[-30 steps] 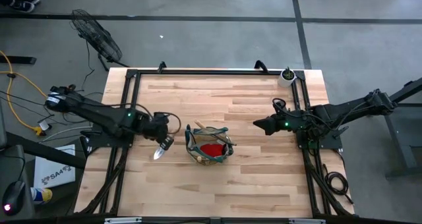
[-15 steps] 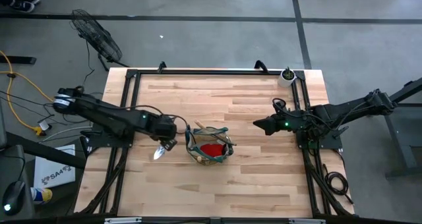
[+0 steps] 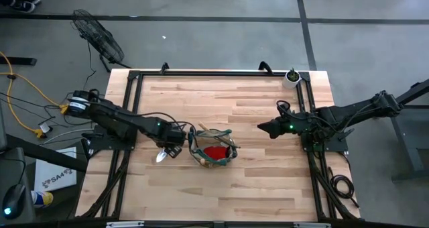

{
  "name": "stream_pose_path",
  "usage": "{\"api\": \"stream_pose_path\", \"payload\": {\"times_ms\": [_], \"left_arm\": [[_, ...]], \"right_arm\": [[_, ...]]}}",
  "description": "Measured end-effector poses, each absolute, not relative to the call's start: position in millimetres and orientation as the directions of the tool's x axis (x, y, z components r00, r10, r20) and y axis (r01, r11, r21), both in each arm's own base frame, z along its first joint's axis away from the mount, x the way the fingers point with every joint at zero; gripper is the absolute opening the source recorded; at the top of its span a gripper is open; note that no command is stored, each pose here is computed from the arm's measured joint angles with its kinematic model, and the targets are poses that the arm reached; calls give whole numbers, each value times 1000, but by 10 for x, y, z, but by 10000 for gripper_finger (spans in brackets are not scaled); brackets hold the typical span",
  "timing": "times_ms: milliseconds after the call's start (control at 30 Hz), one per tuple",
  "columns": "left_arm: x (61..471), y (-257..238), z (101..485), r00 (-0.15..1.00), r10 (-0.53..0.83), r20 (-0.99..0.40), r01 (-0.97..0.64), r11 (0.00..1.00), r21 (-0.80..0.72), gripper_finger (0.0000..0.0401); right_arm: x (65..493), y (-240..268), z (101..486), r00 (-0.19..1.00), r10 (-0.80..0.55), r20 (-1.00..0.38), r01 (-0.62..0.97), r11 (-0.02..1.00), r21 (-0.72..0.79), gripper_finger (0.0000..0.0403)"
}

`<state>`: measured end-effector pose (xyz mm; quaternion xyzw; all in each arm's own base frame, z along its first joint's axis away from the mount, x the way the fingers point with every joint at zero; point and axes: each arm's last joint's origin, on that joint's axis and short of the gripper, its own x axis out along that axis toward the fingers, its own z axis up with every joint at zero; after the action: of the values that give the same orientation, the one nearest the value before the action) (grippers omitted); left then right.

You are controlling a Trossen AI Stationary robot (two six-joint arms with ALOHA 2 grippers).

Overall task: Pick & Place Garden tools in Gardening bag
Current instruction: Put the light brown trowel into the light brown gardening bag

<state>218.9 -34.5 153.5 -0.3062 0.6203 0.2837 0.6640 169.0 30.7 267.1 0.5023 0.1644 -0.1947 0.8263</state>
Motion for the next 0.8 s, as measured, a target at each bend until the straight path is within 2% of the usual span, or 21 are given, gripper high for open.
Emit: {"api": "stream_pose_path", "payload": {"times_ms": [167,533,800], "left_arm": [[2202,-348,1494,51,-2,-999,-757,653,-40,169],[2227,-358,1446,31,-22,-999,-756,653,-38,63],[2196,-357,1461,14,-32,-999,-721,693,-32,59]], "right_arm": [[1689,307,2670,869,-154,-470,488,421,765,121],[1686,307,2665,867,-153,-475,490,439,753,121],[1686,311,2664,868,-141,-477,486,443,754,121]]}}
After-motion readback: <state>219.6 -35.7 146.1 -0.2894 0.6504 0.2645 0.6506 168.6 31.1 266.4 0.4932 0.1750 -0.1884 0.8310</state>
